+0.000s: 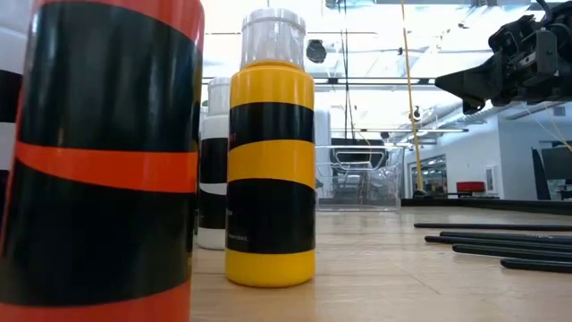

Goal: Pick & Place Paint Supplies

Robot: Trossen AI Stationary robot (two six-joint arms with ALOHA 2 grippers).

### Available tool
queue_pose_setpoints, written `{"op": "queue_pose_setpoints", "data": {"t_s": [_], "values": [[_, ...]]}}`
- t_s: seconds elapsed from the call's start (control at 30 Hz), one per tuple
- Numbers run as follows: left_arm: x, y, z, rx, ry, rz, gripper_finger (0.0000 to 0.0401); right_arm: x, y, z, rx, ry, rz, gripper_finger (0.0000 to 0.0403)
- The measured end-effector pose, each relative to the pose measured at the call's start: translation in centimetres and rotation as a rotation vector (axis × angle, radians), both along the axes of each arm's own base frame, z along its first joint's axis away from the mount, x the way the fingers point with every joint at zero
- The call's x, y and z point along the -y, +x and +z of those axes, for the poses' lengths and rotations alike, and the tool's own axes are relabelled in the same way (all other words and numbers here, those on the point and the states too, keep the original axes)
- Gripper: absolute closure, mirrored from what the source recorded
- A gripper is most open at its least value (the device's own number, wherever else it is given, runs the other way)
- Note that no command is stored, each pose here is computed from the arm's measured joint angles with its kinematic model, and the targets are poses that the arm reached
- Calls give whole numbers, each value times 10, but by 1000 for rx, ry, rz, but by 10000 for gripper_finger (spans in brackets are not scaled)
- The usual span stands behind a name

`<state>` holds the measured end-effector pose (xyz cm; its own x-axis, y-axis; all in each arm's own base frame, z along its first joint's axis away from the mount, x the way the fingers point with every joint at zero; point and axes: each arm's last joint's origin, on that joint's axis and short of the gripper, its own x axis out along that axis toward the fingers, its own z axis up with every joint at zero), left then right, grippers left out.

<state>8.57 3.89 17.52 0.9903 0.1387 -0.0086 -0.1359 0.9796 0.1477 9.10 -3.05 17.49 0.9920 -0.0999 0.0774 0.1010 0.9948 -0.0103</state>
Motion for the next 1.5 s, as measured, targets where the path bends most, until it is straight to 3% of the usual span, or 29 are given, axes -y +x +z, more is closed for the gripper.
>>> {"op": "queue_pose_setpoints", "data": {"t_s": [0.43,0.73,0.87,1.07,1.33,1.5], "values": [[0,0,0,0,1,0,375,0,0,0,5,81,7,399],[0,0,8,64,92,2,375,0,0,0,4,58,5,399],[1,0,9,99,-87,-16,375,0,0,-1,-5,72,8,399],[1,1,-1,28,-322,-25,375,1,3,-6,-54,117,5,399],[1,1,0,19,-234,-32,375,3,7,-11,-123,102,0,399],[1,1,-1,12,-269,-31,375,4,10,-9,-106,75,0,399]]}}
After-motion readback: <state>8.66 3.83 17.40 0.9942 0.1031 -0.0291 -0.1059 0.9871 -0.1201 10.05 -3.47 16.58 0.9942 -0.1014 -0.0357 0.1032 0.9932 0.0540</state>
